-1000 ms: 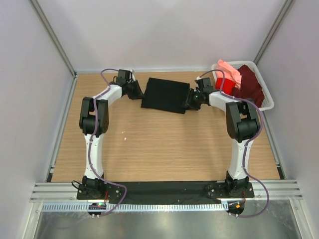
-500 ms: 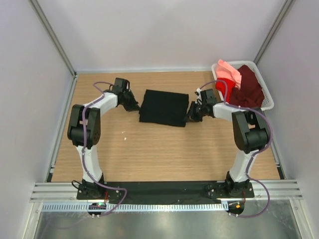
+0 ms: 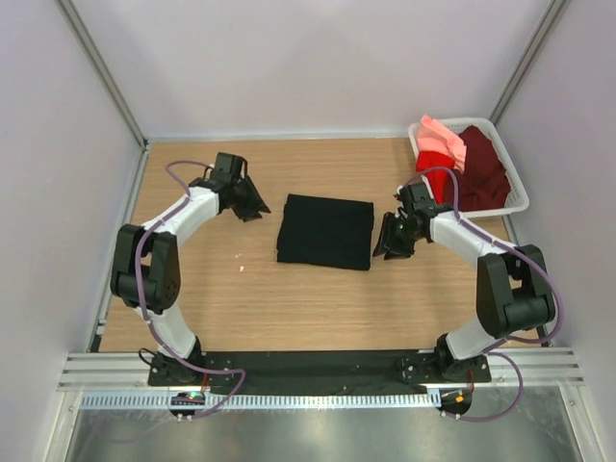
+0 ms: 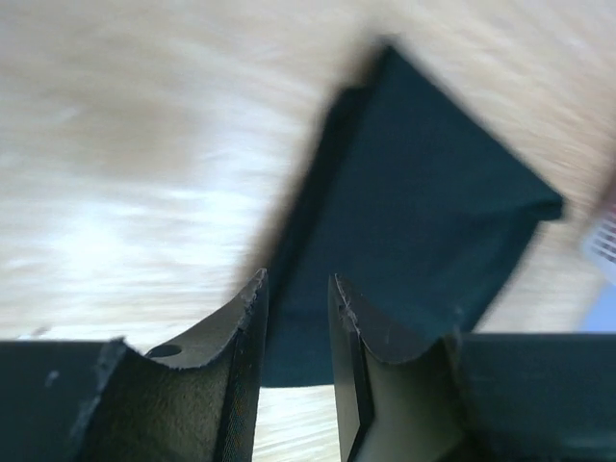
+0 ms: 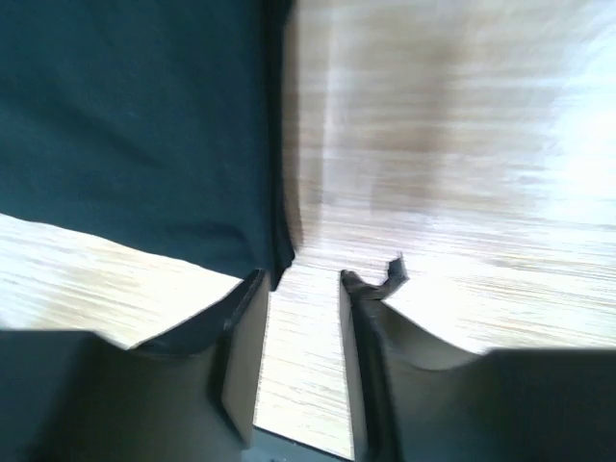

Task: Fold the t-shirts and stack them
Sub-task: Fold the tshirt

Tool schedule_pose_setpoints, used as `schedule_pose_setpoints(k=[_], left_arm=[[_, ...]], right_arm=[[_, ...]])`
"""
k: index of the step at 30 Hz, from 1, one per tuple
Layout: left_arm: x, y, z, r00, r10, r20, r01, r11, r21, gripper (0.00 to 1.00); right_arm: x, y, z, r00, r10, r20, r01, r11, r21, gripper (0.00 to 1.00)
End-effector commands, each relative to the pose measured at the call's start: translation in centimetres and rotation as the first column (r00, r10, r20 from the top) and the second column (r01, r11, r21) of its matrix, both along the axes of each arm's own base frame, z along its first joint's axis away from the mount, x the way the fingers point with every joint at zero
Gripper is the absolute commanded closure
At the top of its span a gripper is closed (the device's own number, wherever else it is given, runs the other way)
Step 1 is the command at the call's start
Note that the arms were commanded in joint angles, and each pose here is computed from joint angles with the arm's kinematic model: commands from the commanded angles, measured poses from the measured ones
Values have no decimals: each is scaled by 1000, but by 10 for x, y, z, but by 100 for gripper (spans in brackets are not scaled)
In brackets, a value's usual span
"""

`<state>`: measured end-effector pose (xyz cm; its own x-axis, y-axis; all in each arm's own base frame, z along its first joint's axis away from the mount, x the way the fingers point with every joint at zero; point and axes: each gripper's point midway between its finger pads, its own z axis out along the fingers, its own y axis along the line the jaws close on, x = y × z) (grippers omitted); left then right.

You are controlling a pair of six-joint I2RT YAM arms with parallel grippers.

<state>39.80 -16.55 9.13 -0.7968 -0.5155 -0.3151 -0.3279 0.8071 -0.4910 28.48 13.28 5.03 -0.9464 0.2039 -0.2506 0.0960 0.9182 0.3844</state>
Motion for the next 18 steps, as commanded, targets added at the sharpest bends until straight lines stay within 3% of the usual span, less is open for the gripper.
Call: schedule_pose_setpoints(k=[1, 8, 9, 18], left_arm=[[33, -51, 54, 969, -158, 189, 182, 976, -116, 68], [63, -89, 30, 953, -235, 193, 272, 942, -195, 69], [66, -88, 25, 954, -232, 190, 268, 944, -191, 69], [91, -88, -12, 961, -229, 153, 251, 957, -143, 68]], right_arm=[[24, -7, 42, 992, -52, 111, 56, 998, -30, 61], [86, 17, 62, 960, -41, 276, 24, 998, 64, 84], [92, 19, 50, 967, -34, 253, 20, 998, 58, 86], [146, 30, 25, 969, 0, 249, -10, 999, 39, 88]])
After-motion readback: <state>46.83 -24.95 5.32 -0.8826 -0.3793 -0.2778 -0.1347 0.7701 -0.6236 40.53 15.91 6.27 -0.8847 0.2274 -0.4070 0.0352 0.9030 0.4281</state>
